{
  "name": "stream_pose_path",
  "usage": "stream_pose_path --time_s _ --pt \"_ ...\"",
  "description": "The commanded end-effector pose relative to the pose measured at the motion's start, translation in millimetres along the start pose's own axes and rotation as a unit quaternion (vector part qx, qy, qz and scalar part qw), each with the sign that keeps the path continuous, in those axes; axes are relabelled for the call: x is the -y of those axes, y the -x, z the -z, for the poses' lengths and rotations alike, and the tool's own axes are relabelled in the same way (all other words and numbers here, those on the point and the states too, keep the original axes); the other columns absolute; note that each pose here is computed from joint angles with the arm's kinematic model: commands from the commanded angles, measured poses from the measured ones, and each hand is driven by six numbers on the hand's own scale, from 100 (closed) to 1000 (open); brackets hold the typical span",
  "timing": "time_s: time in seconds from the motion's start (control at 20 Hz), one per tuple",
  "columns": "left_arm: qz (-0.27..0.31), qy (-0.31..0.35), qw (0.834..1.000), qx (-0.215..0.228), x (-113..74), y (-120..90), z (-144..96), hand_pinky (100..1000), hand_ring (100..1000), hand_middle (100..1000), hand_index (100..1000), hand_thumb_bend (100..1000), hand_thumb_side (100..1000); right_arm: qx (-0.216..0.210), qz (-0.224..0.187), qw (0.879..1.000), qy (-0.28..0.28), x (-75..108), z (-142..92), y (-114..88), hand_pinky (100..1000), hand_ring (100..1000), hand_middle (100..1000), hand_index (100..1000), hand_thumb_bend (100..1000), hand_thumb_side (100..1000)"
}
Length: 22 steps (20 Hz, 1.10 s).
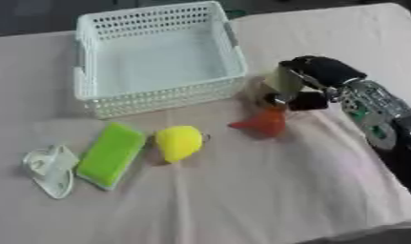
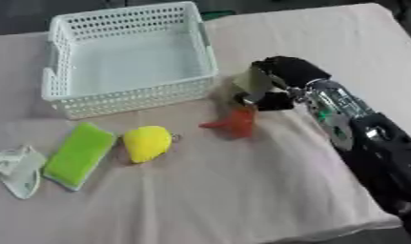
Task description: Pick up objects on the table and place them in the box.
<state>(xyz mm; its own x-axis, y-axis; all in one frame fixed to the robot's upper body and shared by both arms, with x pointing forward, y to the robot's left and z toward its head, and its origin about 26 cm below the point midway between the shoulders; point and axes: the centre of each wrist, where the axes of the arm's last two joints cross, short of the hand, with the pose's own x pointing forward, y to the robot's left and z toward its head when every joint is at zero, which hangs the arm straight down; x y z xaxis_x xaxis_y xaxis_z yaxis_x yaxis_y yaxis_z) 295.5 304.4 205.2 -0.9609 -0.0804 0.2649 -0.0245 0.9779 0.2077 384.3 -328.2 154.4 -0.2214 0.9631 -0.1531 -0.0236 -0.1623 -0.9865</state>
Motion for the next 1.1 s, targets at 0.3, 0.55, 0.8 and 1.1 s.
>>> stream_pose_path --time_s 0.3,0.55,0.8,1.1 --pt "0.007 0.004 1.000 0.011 -2.1 -3.2 6.5 963 945 876 859 100 932 -0.006 -0.008 1.000 0.016 5.4 2.0 3.5 864 879 696 966 487 1000" --pt "0.008 0.003 1.000 0.011 -2.4 -3.2 6.9 966 945 876 852 100 926 -0.008 -0.009 0.999 0.029 6.3 1.7 2.9 821 783 608 906 439 1000" --pt "0.008 0.002 1.000 0.011 -2.5 -3.3 7.5 971 944 874 842 100 918 -0.006 -0.020 0.999 0.030 7.3 1.0 2.9 677 622 591 820 391 961" --pt "0.009 0.001 1.000 0.010 -3.0 -3.4 8.2 971 943 873 837 100 914 -0.008 -0.026 0.999 0.028 7.5 -2.5 3.5 653 573 534 773 364 915"
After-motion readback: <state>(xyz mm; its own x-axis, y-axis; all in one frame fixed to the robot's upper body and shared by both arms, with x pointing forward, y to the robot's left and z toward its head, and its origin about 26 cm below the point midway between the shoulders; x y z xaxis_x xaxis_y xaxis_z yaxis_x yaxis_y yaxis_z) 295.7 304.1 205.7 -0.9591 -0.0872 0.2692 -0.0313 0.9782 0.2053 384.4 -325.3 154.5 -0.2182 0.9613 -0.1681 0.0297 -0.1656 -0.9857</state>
